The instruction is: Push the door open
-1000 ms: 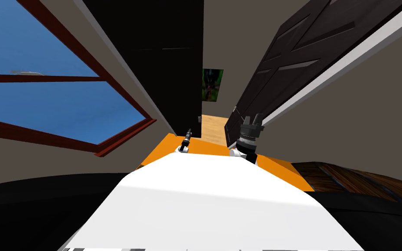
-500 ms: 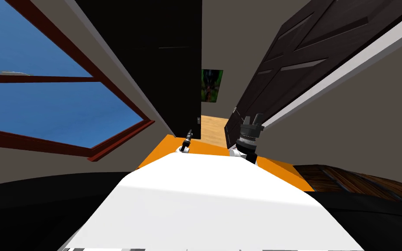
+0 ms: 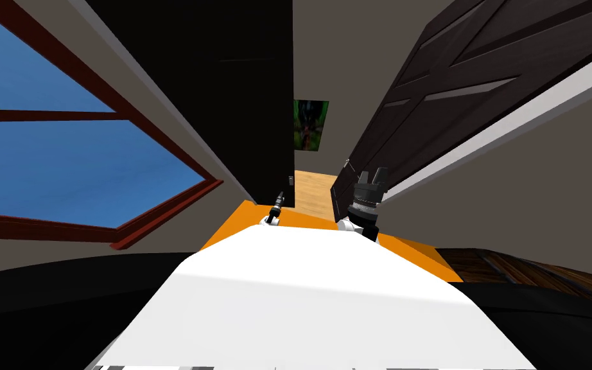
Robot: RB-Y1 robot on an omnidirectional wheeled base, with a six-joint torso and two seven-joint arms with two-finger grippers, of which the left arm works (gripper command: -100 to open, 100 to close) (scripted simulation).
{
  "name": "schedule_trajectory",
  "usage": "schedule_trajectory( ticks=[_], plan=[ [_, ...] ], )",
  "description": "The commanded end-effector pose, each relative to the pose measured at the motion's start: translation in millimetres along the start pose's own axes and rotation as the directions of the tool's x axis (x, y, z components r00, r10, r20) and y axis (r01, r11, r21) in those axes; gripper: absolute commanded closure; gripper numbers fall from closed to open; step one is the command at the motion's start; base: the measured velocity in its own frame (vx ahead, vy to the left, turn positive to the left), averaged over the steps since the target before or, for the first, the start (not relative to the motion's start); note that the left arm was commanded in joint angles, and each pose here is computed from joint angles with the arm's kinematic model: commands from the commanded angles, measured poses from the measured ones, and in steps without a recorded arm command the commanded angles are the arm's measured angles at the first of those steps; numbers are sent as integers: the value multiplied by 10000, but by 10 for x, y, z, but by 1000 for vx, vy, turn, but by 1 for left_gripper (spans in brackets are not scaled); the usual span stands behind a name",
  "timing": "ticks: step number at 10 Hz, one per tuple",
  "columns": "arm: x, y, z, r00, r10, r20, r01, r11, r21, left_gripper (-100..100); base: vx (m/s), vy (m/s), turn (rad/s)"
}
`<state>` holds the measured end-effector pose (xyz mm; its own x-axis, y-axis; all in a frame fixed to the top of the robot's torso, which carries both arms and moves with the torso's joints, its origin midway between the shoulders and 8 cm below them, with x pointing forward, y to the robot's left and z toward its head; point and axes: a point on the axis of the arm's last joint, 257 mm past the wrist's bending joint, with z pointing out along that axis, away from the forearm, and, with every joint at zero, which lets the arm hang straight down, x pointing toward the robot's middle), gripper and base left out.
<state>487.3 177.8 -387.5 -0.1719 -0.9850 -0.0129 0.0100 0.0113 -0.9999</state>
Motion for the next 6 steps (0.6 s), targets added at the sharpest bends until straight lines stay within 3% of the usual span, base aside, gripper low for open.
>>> schedule_trajectory(
  ticks=[1,6],
  plan=[
    [-45,4,-9,10000,73,43,-73,10000,-10,-100,190,-50,-26],
    [-153,19,-26,9996,195,188,-194,9998,-47,-100,197,-29,-25]
  ],
)
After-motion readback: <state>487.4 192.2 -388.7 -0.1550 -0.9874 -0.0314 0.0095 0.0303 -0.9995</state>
